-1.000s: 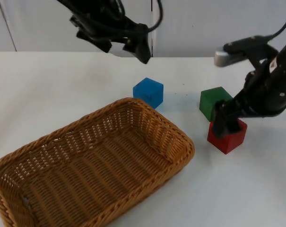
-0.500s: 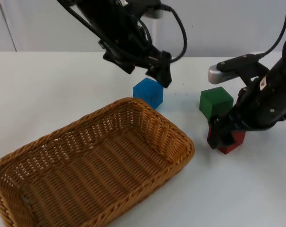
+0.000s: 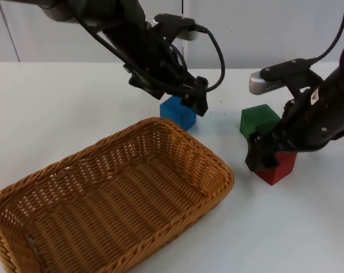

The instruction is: Pick up one cube with each hand and place exactly two cubes into the same basket, leaving the remaining cube outside.

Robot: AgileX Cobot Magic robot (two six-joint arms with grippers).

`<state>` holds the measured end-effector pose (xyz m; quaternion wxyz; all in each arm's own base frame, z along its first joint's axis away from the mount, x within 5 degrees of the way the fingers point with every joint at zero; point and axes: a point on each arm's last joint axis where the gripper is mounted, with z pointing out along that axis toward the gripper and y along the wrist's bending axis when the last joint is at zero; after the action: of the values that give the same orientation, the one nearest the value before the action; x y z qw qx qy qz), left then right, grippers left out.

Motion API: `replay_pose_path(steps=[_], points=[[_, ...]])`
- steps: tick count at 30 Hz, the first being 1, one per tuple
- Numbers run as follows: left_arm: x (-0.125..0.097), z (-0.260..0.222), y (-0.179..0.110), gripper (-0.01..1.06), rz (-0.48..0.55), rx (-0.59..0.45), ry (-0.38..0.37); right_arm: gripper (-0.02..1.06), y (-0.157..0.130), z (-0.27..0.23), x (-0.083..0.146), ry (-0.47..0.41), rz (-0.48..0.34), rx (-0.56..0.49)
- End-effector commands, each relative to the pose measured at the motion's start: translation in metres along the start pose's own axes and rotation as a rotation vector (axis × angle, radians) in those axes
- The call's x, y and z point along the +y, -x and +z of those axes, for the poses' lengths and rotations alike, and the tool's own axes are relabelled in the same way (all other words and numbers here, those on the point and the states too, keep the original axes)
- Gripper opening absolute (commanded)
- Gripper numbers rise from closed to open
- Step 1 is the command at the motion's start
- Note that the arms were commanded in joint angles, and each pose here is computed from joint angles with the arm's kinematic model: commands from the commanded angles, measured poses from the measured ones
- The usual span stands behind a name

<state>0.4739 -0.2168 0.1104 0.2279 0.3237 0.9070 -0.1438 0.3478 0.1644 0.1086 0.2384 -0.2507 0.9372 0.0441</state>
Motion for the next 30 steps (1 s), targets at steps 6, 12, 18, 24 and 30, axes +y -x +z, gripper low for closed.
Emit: replay_pose_path(steps=[6, 12, 18, 24, 30], points=[[-0.002, 0.009, -0.002, 1.05, -0.017, -0.01, -0.01, 1.05, 0.0, 0.009, 0.001, -0.002, -0.006, -0.016], [-0.002, 0.01, -0.002, 1.05, -0.019, -0.015, -0.012, 0.98, -0.007, 0.023, 0.001, 0.001, 0.001, 0.003], [-0.002, 0.015, -0.004, 1.05, -0.011, -0.012, -0.025, 0.82, -0.004, 0.023, 0.001, 0.002, 0.021, -0.031], [0.0, 0.018, -0.005, 1.05, -0.01, -0.022, -0.011, 0.82, -0.004, 0.023, 0.001, 0.001, 0.021, -0.035], [0.001, 0.029, -0.012, 1.05, -0.018, -0.004, -0.013, 0.82, -0.004, 0.023, 0.001, 0.001, 0.021, -0.035]])
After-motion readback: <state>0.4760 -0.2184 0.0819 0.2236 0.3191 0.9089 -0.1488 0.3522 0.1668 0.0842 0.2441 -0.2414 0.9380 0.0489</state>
